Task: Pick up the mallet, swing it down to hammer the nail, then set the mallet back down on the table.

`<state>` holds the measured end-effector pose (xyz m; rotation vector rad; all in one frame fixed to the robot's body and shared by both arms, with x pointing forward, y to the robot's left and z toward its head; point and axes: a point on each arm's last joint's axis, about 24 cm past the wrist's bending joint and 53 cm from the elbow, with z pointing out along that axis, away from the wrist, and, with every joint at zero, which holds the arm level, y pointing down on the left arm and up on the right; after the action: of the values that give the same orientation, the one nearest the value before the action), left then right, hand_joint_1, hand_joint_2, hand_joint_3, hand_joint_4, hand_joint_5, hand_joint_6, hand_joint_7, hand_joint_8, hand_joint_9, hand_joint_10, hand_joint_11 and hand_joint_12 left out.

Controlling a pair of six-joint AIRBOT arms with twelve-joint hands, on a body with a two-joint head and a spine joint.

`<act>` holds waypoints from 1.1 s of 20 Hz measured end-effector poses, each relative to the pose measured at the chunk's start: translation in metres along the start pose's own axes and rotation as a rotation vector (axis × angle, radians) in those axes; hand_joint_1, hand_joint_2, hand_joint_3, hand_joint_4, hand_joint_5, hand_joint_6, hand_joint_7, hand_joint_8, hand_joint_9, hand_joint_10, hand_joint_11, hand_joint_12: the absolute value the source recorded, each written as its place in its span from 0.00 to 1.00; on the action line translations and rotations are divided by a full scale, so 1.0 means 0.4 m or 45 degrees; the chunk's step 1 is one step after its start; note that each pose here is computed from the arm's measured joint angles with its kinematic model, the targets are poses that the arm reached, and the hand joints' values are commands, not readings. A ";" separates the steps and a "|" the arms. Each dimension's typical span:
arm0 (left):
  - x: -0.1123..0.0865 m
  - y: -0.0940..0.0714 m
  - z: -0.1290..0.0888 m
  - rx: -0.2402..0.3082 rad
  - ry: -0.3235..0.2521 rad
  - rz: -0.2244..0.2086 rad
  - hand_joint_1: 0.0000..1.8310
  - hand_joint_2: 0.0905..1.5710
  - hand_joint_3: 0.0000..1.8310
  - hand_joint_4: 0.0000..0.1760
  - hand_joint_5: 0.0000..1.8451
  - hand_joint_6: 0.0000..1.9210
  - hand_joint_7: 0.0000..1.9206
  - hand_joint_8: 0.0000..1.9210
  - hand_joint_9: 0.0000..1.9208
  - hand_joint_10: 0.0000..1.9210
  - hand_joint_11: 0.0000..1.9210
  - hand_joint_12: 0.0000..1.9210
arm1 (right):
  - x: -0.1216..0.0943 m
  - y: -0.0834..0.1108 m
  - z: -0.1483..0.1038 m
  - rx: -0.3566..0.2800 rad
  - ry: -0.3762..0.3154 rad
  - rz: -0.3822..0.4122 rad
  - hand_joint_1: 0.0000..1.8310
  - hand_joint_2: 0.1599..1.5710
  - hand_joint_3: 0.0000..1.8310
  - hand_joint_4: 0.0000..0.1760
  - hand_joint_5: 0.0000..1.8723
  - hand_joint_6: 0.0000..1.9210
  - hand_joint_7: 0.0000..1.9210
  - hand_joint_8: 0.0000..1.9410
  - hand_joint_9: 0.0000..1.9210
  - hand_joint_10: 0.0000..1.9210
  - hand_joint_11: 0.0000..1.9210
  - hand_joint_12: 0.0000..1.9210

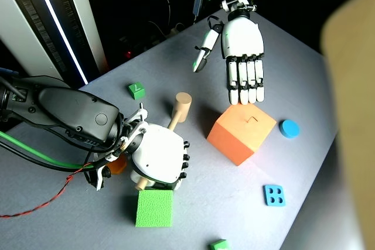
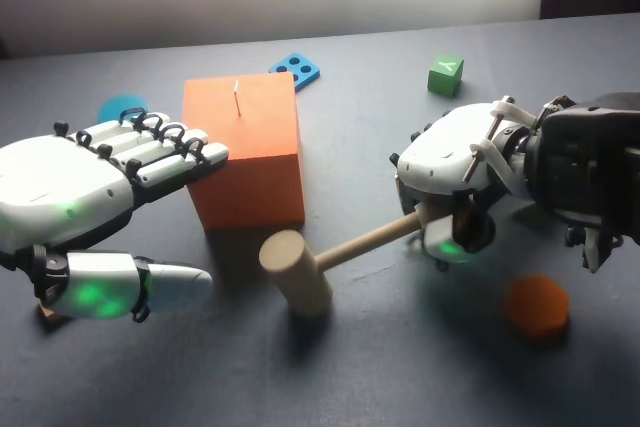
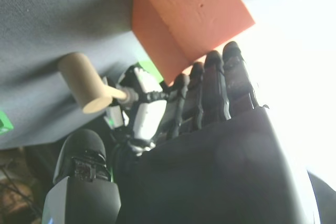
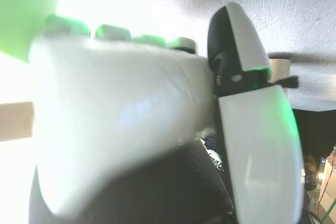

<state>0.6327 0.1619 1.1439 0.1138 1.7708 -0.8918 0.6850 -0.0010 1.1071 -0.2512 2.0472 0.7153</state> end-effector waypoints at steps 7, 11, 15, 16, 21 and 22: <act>0.001 0.000 0.000 0.000 -0.003 -0.010 0.00 0.73 0.00 0.00 0.01 0.00 0.01 0.00 0.00 0.00 0.00 0.00 | 0.004 0.010 -0.016 -0.018 0.004 -0.012 0.16 1.00 0.04 0.00 0.65 1.00 0.77 1.00 0.80 1.00 0.85 1.00; 0.002 0.000 0.001 0.001 -0.004 -0.014 0.00 0.73 0.00 0.00 0.01 0.00 0.00 0.00 0.00 0.00 0.00 0.00 | -0.010 0.011 -0.042 -0.020 -0.009 -0.015 0.25 1.00 0.03 0.00 0.64 1.00 0.74 1.00 0.78 1.00 0.84 1.00; 0.004 0.000 0.000 0.000 -0.002 -0.014 0.00 0.73 0.00 0.00 0.00 0.00 0.00 0.00 0.00 0.00 0.00 0.00 | -0.051 0.022 -0.103 -0.050 -0.050 -0.011 0.29 1.00 0.02 0.00 0.63 1.00 0.73 1.00 0.77 1.00 0.84 1.00; 0.003 0.000 0.001 0.000 -0.003 -0.018 0.00 0.73 0.00 0.00 0.01 0.00 0.00 0.00 0.00 0.00 0.00 0.00 | -0.067 0.019 -0.124 -0.060 -0.065 -0.009 0.30 1.00 0.02 0.00 0.65 1.00 0.75 1.00 0.79 1.00 0.85 1.00; 0.003 0.001 0.000 0.000 -0.003 -0.019 0.00 0.73 0.00 0.00 0.01 0.00 0.00 0.00 0.00 0.00 0.00 0.00 | -0.181 -0.015 -0.200 -0.084 -0.184 0.016 0.30 1.00 0.02 0.00 0.66 1.00 0.76 1.00 0.81 1.00 0.88 1.00; 0.003 0.001 0.000 0.000 -0.003 -0.019 0.00 0.73 0.00 0.00 0.01 0.00 0.00 0.00 0.00 0.00 0.00 0.00 | -0.190 -0.015 -0.203 -0.085 -0.194 0.018 0.30 1.00 0.02 0.00 0.66 1.00 0.76 1.00 0.81 1.00 0.88 1.00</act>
<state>0.6324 0.1615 1.1427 0.0992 1.7715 -0.9022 0.6723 -0.0602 1.2006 -0.2144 1.8843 0.7885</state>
